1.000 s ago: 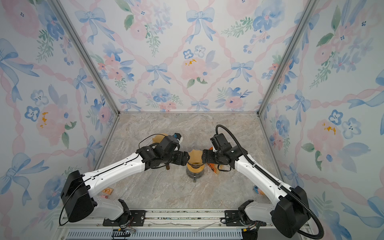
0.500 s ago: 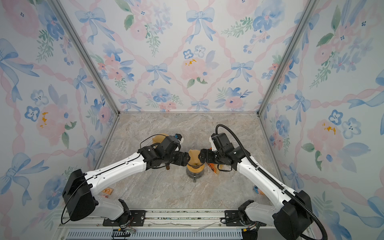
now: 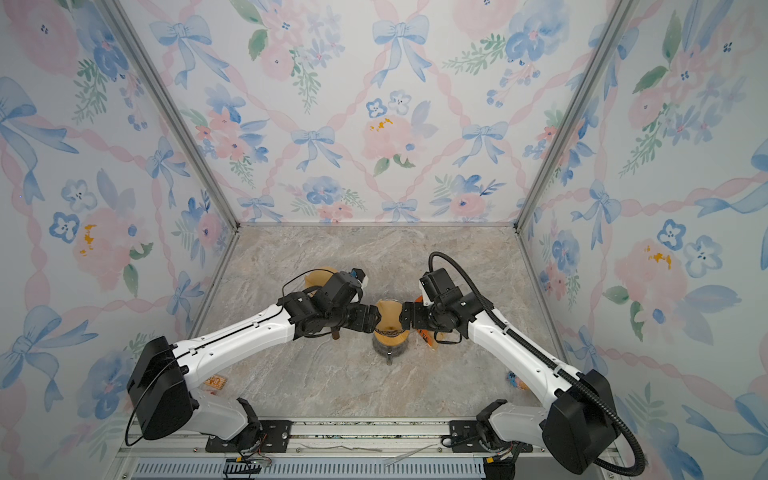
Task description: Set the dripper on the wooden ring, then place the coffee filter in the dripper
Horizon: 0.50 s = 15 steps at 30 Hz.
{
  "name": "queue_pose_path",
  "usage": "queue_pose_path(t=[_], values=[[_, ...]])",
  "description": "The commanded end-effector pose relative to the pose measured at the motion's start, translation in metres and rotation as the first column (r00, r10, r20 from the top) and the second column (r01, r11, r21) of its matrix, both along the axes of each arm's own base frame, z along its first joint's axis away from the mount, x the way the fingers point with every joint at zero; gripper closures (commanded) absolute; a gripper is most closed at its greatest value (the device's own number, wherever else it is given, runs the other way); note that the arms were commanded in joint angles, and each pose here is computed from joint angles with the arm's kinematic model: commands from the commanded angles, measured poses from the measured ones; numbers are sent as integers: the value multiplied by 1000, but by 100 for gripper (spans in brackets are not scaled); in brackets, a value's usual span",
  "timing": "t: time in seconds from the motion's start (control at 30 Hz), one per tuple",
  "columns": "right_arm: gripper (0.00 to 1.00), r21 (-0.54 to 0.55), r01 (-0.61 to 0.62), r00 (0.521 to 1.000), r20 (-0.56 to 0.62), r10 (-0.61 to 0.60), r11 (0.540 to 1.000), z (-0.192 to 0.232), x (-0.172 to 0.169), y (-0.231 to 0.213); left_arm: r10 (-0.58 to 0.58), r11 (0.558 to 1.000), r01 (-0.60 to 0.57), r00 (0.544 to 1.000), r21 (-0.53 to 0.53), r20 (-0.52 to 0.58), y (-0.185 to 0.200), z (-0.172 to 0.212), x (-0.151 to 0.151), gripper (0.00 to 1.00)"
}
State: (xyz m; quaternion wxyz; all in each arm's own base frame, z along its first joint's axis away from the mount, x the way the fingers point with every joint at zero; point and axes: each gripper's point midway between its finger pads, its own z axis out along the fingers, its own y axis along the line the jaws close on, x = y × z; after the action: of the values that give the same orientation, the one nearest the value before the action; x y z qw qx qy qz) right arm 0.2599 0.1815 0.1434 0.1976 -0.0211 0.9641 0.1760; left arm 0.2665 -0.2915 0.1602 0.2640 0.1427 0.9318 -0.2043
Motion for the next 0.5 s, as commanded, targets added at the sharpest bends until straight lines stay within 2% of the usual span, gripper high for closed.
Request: queue_pose_path(t=[0.0,0.17,0.47], values=[[5,-47,19,1000,3,-19,999,-1,1,-7,5,1000,-5,1000,-6,-13,-2,2,2,13],[5,35,-61,998,34,60,998,16,1,18,0,1000,0,1000,-9,-12,-6,3,3,13],[4,-17,-67,997,-32,67,998,-7,-2,26,-5,1000,5,1000,-30,-1,-12,12,5,13]])
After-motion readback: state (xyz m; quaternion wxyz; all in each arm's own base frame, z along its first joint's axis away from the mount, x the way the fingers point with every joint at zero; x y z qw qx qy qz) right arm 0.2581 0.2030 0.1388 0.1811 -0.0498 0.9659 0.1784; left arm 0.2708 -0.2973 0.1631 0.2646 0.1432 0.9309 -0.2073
